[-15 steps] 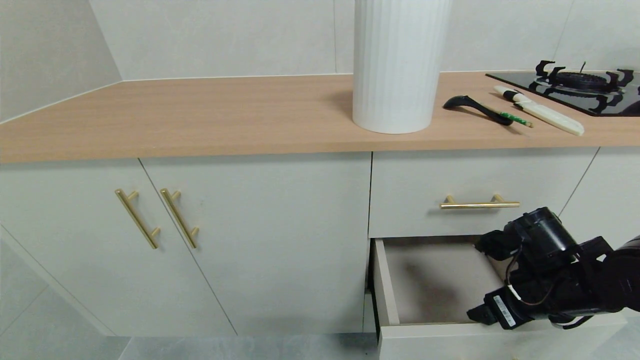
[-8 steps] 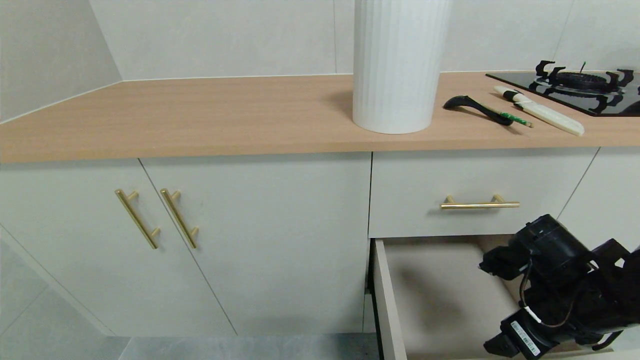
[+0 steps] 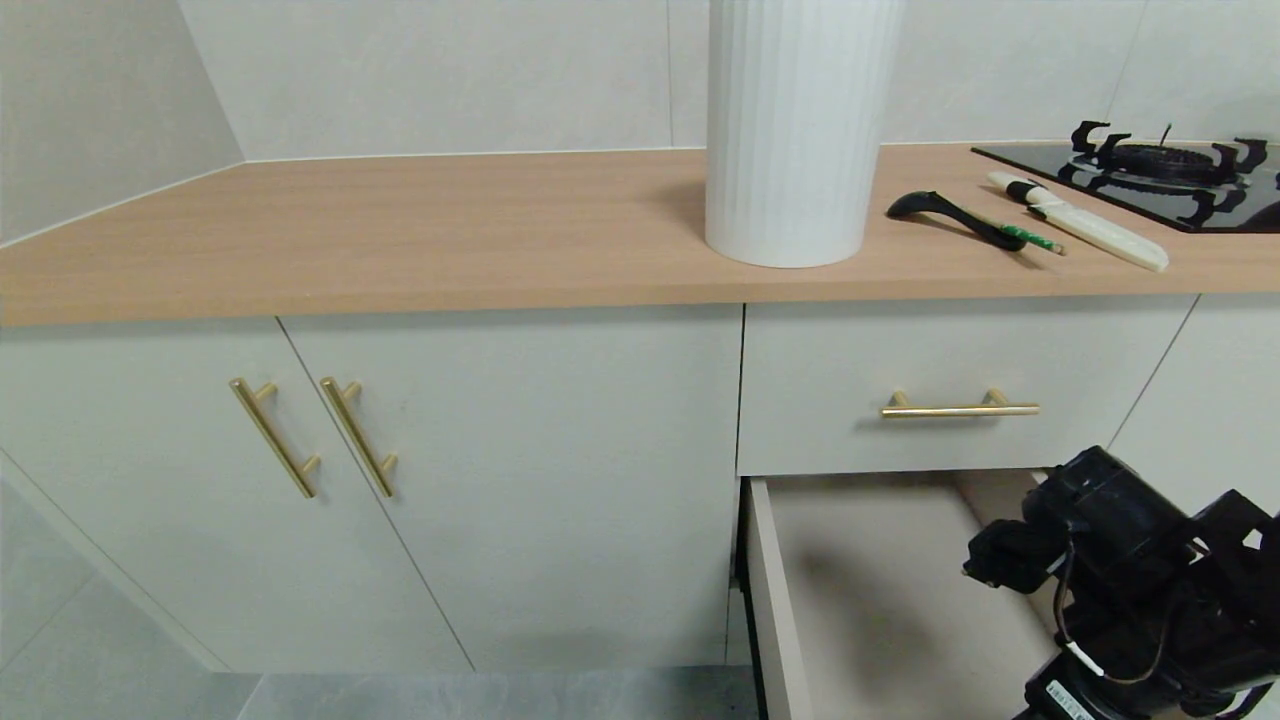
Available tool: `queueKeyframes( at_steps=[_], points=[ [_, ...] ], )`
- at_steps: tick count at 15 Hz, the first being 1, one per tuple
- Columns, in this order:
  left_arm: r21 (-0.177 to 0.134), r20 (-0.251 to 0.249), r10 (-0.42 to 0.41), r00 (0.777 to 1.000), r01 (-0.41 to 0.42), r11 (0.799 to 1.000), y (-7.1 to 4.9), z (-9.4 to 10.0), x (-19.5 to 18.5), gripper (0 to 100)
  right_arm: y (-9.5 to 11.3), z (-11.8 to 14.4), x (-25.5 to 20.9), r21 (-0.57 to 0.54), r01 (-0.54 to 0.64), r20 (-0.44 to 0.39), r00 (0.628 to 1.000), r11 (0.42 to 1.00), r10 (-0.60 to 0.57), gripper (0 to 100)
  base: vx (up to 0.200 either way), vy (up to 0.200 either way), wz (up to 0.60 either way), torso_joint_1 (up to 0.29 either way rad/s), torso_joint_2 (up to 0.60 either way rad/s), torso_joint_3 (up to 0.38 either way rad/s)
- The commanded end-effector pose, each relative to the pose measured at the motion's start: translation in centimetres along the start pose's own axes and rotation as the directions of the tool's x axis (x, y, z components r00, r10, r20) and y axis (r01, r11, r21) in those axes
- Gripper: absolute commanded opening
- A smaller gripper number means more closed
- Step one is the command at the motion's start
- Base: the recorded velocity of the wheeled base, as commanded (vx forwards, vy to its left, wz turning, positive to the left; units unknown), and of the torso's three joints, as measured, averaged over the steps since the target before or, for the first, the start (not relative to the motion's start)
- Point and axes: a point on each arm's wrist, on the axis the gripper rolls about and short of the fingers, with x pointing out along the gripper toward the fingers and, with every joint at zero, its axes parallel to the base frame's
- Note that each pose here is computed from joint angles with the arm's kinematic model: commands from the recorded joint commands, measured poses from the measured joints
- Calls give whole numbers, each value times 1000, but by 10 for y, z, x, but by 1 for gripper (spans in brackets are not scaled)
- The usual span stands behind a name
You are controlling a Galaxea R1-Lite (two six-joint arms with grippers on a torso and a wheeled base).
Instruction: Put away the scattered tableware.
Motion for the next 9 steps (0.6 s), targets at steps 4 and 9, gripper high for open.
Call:
queueKeyframes(
  at_steps=[4, 9],
  points=[
    [0, -2, 0, 1000, 0, 1000, 0, 0, 0, 100, 6, -16, -4, -128, -27, -116, 993, 991, 12, 100, 0, 0, 0, 0, 0, 0],
    [0, -2, 0, 1000, 0, 1000, 0, 0, 0, 100, 2, -1, -12, -36, -2, -14, 1000, 999, 2, 100, 0, 0, 0, 0, 0, 0]
  ],
)
